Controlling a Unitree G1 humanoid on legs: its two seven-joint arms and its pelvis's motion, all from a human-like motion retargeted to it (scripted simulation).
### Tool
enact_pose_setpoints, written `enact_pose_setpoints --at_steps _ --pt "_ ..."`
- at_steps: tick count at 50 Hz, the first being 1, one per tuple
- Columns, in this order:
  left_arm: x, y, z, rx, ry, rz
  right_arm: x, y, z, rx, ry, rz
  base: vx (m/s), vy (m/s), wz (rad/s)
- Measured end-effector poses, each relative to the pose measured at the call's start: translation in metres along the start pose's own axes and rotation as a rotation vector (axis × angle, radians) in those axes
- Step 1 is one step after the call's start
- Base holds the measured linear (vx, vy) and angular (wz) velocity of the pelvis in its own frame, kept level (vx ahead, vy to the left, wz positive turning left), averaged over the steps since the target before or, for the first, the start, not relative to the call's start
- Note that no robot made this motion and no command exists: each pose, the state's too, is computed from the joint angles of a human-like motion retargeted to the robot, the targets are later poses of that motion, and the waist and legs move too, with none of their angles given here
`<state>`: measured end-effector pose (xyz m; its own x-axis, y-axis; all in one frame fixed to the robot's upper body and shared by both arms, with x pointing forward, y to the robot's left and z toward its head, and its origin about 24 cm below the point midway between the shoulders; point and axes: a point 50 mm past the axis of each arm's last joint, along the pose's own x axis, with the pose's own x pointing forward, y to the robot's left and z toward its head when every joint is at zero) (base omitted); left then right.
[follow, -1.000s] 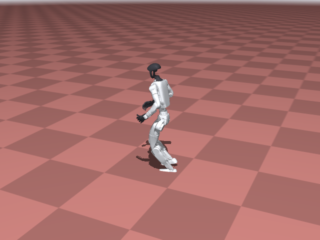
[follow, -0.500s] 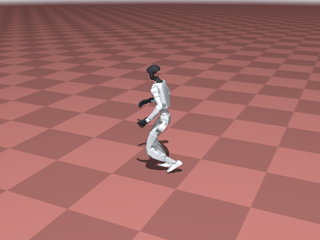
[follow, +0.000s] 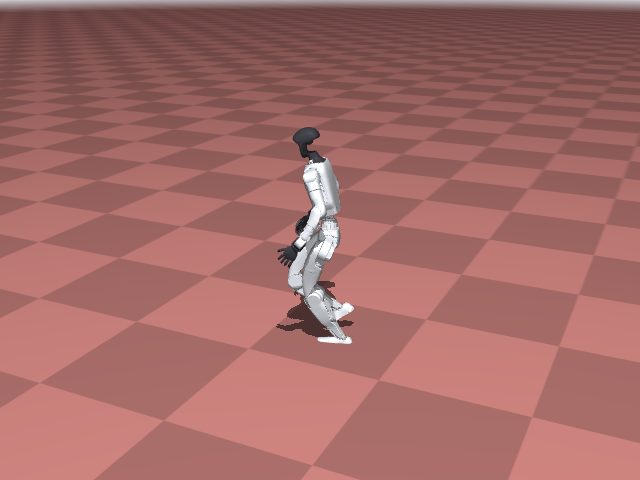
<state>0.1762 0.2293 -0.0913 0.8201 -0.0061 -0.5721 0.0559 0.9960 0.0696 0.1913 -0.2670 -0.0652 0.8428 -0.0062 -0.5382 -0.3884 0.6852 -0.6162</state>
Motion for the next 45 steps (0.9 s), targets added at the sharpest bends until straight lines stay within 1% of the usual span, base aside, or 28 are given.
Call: enact_pose_setpoints --at_steps 8,11,15,19,25,28,32,35,38,40,45 --pt "0.015 0.034 0.060 -0.106 -0.223 0.176 -0.015 0.058 -0.037 0.183 0.214 0.124 0.42 -0.12 0.29" --pt "0.015 0.041 0.061 -0.134 -0.227 0.213 -0.016 0.069 -0.037 0.208 0.233 0.170 0.41 -0.13 0.00" --pt "0.013 0.038 0.037 -0.178 -0.143 0.213 -0.008 0.069 -0.024 0.203 0.183 0.202 0.36 -0.11 -0.18" --pt "0.008 0.018 0.000 -0.147 -0.001 0.128 0.009 0.042 0.005 0.122 0.043 0.165 0.29 -0.05 -0.29" --pt "-0.011 -0.008 -0.058 -0.055 0.262 -0.028 0.023 -0.035 0.045 -0.061 -0.132 -0.014 0.35 0.02 -0.36" --pt "-0.030 -0.016 -0.090 -0.062 0.398 -0.083 0.018 -0.062 0.050 -0.111 -0.151 -0.080 0.43 0.06 -0.14" --pt "-0.053 -0.027 -0.120 -0.085 0.534 -0.133 0.010 -0.076 0.042 -0.134 -0.129 -0.127 0.43 0.06 0.24" --pt "-0.060 -0.028 -0.128 -0.089 0.569 -0.125 0.005 -0.072 0.030 -0.116 -0.090 -0.138 0.37 0.06 0.26" --pt "-0.050 -0.016 -0.116 -0.049 0.527 -0.074 0.003 -0.058 0.011 -0.065 -0.014 -0.104 0.38 0.05 0.08" --pt "-0.040 -0.004 -0.102 -0.013 0.475 -0.027 0.001 -0.040 -0.006 -0.027 0.064 -0.048 0.40 0.03 0.06" --pt "-0.004 0.034 -0.032 0.016 0.219 0.115 -0.009 0.022 -0.049 0.079 0.288 0.183 0.45 -0.03 0.06"
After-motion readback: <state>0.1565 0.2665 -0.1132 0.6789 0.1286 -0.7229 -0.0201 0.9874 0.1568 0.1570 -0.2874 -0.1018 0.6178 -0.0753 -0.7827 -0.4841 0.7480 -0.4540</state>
